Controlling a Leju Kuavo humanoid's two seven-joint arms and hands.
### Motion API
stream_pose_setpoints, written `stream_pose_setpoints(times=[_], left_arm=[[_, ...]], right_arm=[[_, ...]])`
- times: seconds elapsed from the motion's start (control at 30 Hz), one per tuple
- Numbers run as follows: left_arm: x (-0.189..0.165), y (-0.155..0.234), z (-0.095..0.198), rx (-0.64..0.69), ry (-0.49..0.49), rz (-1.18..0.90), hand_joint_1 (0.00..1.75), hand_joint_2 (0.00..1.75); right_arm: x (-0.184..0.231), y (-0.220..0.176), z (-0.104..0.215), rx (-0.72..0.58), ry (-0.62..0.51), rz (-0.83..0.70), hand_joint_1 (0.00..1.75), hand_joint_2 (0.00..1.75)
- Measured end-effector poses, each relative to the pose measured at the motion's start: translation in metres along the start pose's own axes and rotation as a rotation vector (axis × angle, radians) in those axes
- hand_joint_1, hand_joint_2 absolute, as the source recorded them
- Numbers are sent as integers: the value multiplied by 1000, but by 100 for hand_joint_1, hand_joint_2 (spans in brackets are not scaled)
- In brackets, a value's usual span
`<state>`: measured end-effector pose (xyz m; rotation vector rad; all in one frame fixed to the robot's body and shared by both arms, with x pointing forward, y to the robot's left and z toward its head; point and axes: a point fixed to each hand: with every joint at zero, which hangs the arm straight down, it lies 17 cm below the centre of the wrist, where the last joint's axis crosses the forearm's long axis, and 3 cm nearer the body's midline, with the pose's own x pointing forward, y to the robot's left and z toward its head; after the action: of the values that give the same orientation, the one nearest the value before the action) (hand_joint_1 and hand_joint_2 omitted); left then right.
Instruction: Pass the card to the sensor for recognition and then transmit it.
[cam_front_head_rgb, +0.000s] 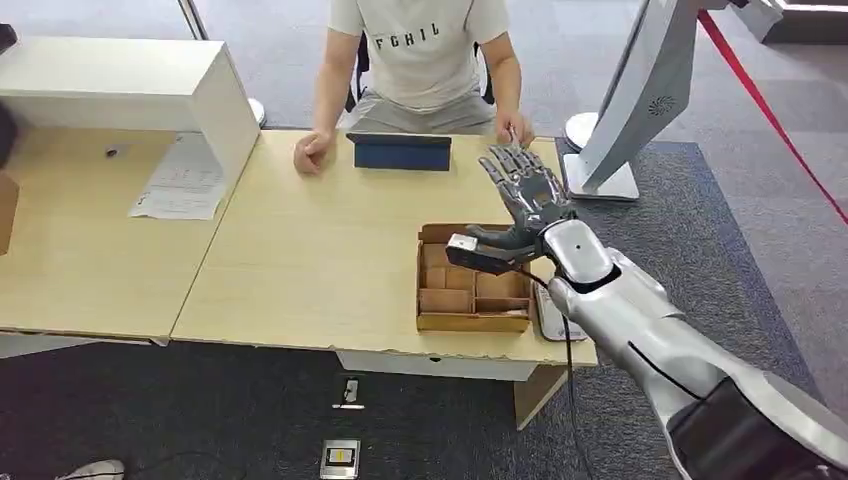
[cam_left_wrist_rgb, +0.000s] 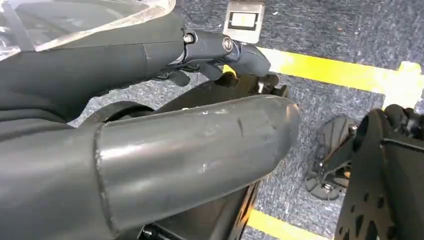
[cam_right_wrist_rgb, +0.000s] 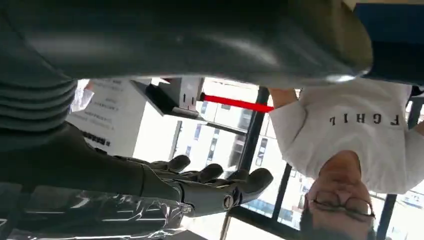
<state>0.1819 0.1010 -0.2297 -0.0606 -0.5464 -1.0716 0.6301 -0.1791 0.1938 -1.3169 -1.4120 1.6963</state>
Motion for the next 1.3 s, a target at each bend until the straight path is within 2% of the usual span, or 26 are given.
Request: stream_pose_setpoints(times=[0.43,0.93,1.3], left_arm=[[-30,28,0,126,109,66,0,0],[-56,35,4,165,185,156,0,0],[-60,26,5,141,194,181,0,0]], right_arm=[[-37,67,39,117,78,-21,0,0],[-59,78,49,137,135,-34,0,0],[-114,83,67,125,264,-57,0,0]])
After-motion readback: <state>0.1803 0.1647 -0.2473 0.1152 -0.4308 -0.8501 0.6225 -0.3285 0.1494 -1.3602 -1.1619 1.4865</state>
